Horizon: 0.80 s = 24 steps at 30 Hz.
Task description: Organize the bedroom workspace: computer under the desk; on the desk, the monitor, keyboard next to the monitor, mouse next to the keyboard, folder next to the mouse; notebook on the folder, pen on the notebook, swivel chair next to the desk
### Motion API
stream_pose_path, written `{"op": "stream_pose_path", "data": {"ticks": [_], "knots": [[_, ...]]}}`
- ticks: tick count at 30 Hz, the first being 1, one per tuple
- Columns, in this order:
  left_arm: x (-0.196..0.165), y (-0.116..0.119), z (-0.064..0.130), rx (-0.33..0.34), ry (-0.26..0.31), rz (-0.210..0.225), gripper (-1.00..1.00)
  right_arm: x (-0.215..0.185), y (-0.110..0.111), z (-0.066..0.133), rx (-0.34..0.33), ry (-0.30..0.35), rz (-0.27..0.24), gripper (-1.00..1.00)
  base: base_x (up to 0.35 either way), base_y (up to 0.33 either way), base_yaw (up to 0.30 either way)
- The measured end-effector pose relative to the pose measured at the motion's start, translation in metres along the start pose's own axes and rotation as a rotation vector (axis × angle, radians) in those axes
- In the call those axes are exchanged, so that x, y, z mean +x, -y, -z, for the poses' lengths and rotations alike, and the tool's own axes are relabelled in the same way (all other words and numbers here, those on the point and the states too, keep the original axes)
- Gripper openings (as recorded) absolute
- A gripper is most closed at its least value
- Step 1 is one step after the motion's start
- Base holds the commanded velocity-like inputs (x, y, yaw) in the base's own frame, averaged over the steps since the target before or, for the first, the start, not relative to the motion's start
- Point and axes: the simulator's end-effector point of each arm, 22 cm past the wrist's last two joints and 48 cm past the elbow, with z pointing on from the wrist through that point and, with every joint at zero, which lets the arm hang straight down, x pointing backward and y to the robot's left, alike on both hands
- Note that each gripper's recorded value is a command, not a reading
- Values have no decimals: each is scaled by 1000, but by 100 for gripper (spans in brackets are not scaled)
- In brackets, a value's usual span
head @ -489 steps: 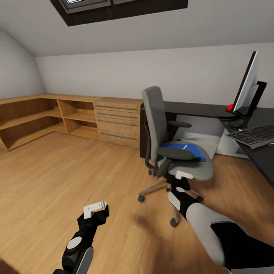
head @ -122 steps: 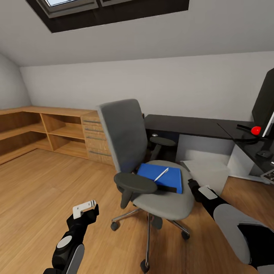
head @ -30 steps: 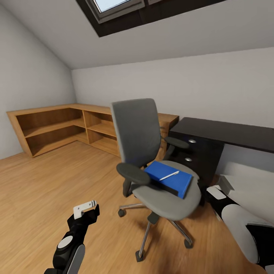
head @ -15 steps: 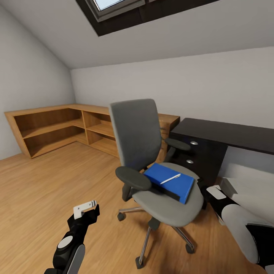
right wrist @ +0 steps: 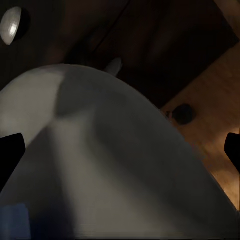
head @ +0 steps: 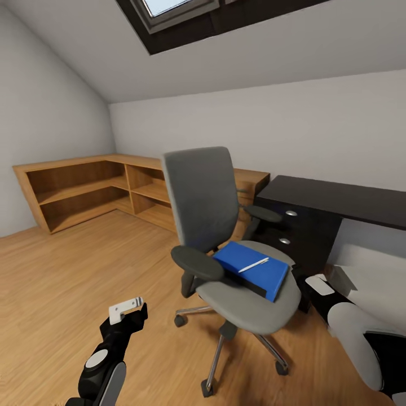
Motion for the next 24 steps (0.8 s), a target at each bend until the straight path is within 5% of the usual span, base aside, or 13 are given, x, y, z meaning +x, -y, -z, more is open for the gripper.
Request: {"op": "stream_pose_path", "data": {"ticks": [24], "knots": [[-9,2,5,7,20,3,100,-6,-10,8,-19,9,4,100,0,0,223]]}}
